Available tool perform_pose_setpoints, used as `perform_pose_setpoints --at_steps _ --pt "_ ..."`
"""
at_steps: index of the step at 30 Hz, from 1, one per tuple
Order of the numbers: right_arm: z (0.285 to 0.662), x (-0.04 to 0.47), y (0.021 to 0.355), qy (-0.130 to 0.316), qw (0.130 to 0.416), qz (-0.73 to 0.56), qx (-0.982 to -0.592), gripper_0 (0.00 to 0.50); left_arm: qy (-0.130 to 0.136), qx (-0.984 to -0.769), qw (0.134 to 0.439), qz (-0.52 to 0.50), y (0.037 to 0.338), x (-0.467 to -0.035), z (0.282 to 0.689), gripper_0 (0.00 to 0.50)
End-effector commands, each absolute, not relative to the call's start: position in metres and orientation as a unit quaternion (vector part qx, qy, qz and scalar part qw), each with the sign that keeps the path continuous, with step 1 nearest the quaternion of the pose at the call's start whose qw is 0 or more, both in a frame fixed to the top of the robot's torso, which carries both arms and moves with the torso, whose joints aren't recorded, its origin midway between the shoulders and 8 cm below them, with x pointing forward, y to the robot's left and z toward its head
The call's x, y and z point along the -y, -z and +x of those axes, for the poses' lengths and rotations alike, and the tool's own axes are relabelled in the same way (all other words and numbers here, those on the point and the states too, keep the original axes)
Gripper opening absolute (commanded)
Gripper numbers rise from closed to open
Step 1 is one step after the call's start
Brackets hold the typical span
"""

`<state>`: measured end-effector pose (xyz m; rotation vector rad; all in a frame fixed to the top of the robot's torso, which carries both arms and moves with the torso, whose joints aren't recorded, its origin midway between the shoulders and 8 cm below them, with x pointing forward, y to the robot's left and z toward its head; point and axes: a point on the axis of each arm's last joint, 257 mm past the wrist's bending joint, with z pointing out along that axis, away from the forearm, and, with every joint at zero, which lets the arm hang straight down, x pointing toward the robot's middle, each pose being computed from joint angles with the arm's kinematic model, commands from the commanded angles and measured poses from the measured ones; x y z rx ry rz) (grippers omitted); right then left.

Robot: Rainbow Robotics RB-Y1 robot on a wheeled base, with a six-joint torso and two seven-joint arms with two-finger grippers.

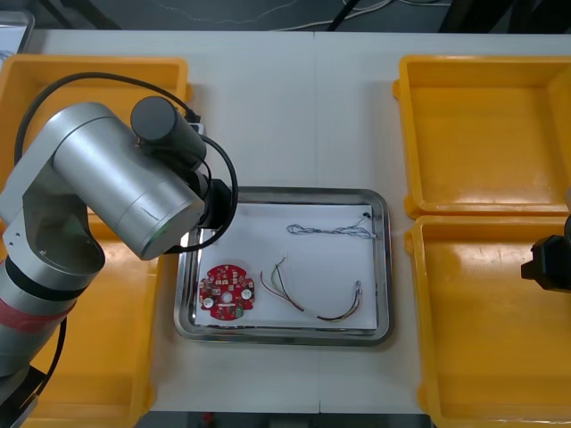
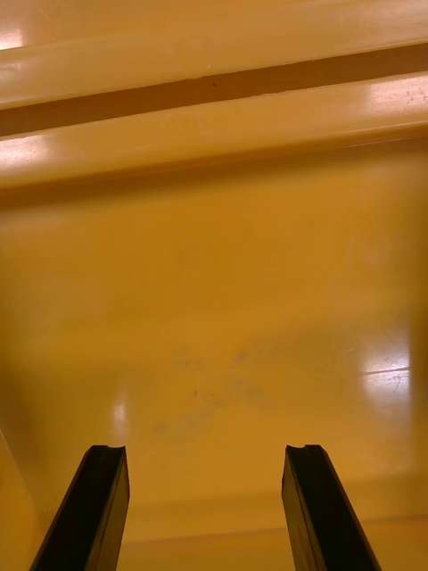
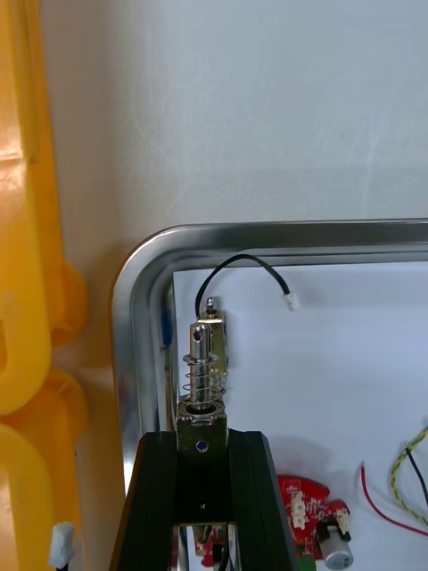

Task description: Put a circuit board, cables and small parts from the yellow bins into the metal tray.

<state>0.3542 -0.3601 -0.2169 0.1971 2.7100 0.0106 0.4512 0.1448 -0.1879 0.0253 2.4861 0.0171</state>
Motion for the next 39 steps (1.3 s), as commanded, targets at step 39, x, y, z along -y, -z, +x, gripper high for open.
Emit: perform_pose_setpoints --at_steps 39 --pt "0.35 0.371 0.216 0.008 0.212 0.064 -0.975 0.5 0.022 -0.942 0.334 0.021 0.265 -0.088 0.447 0.0"
